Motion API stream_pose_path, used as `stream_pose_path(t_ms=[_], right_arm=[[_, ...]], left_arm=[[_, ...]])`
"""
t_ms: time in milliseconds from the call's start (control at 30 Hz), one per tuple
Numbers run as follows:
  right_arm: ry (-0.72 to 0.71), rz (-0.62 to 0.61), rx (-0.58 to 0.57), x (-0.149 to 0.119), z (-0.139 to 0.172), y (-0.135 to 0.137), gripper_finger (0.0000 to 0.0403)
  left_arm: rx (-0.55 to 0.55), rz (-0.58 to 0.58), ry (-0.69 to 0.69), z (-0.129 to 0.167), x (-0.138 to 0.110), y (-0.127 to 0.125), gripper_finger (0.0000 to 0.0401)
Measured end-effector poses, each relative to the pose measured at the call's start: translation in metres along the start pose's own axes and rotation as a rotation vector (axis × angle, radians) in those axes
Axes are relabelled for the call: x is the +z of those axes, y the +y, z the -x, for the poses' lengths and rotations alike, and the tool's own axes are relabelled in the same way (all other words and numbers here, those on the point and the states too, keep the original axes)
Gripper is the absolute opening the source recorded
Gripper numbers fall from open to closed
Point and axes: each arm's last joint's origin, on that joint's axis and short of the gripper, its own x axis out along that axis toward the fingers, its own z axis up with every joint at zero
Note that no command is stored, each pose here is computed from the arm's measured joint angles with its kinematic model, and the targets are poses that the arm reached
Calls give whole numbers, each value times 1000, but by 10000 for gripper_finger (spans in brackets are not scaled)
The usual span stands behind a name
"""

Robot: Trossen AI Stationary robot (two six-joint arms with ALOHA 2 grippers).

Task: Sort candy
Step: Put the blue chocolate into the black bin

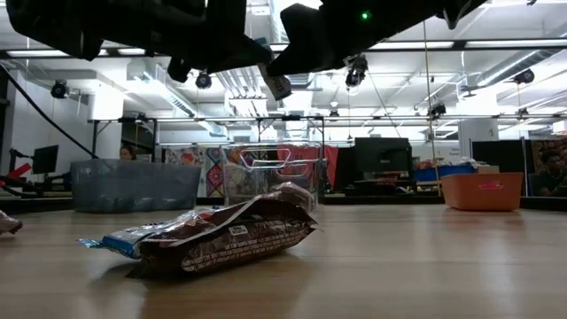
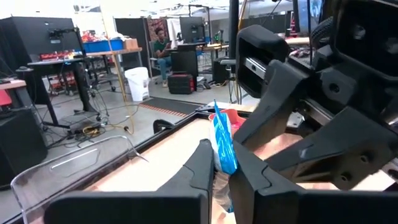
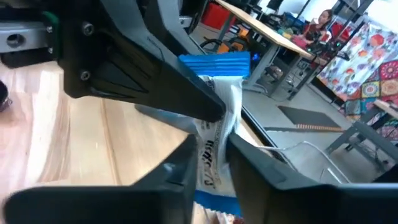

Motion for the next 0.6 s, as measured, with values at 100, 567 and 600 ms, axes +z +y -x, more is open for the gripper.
stream_pose_path(t_ms=[100,567,600], right_arm=[[5,-28,-25,2,2,-3,127],[139,-187,-87,10,28,-32,211],[149,-189,-88,9,29,-33,212]], left_arm=[[-1,-8,-5,1,3,1,5],[122,-207,235,25,44,48,2],[138,-213,276,27,48,54,2]])
